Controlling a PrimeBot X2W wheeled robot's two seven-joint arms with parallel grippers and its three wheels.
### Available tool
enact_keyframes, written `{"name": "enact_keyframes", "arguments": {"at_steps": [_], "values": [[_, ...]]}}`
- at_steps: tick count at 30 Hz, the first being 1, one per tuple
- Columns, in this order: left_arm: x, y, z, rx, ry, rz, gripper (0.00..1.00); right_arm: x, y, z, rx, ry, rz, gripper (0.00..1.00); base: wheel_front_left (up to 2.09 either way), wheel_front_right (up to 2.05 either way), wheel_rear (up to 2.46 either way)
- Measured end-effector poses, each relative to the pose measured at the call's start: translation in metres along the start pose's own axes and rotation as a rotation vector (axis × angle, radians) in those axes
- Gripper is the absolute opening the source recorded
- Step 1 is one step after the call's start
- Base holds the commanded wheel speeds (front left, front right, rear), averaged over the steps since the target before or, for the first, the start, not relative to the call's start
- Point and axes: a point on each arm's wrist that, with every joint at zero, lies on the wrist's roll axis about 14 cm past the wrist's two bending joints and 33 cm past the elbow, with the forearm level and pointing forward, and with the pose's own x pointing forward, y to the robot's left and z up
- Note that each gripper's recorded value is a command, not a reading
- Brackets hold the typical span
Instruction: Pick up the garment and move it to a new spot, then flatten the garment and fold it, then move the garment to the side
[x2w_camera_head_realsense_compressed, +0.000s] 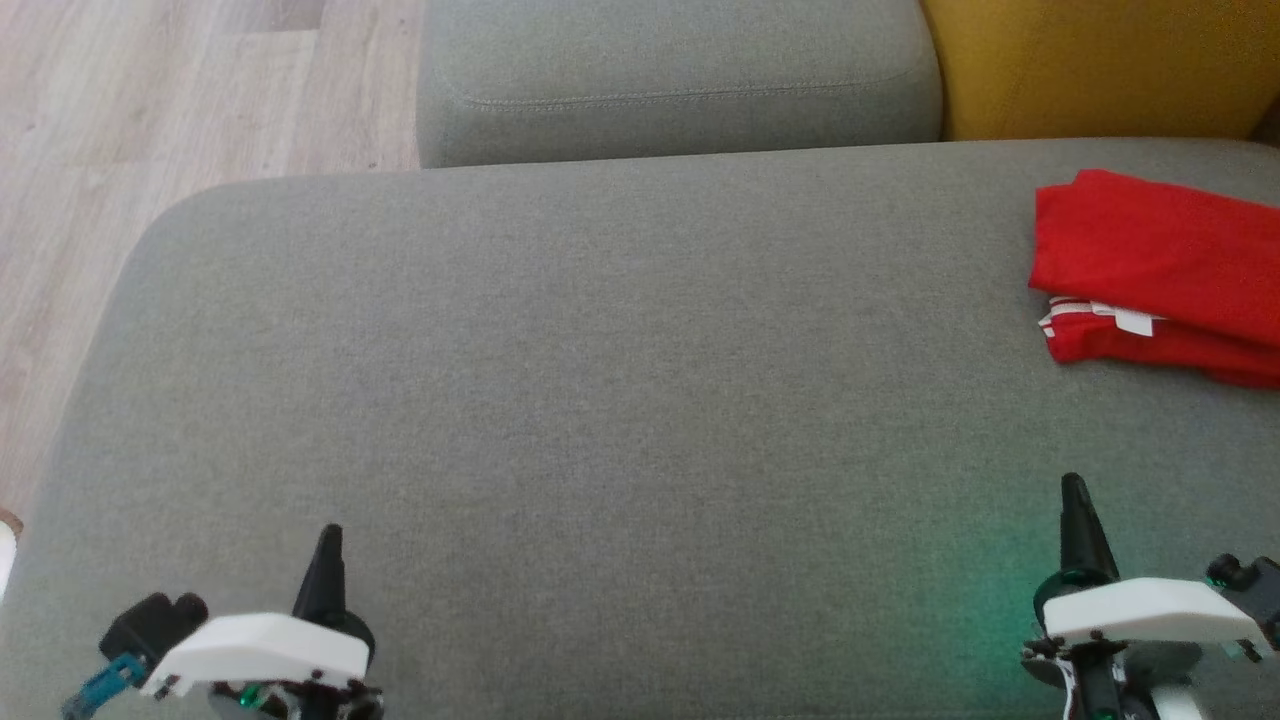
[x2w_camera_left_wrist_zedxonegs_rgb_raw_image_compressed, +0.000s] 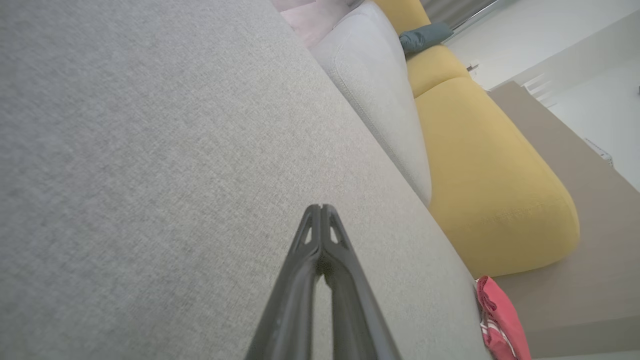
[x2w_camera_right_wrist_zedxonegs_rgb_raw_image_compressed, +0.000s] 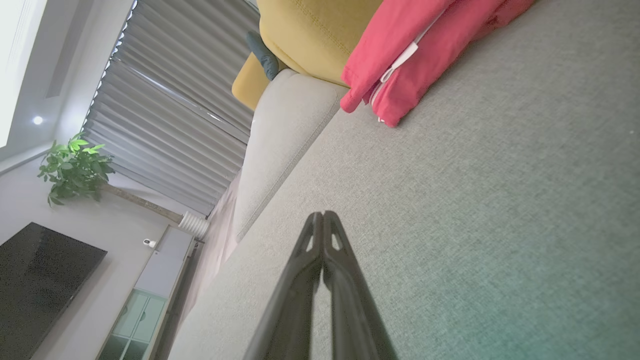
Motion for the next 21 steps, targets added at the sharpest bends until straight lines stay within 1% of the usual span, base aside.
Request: {"name": "enact_keyframes", "arguments": {"at_steps": [2, 3, 21], "values": [[0.002, -0.002, 0.003, -0.023, -0.005, -0.004, 0.0, 0.0, 0.0, 0.001, 0.021, -0.004, -0.001, 0.0, 0.0, 0.0, 0.0], [0.003, -0.002, 0.006, -0.057, -0.008, -0.009, 0.0, 0.0, 0.0, 0.001, 0.057, -0.001, -0.003, 0.0, 0.0, 0.0, 0.0], [0.008, -0.007, 0.015, -0.249, -0.007, -0.035, 0.0, 0.003, 0.001, 0.01, 0.249, -0.012, 0.002, 0.0, 0.0, 0.0, 0.0]]}}
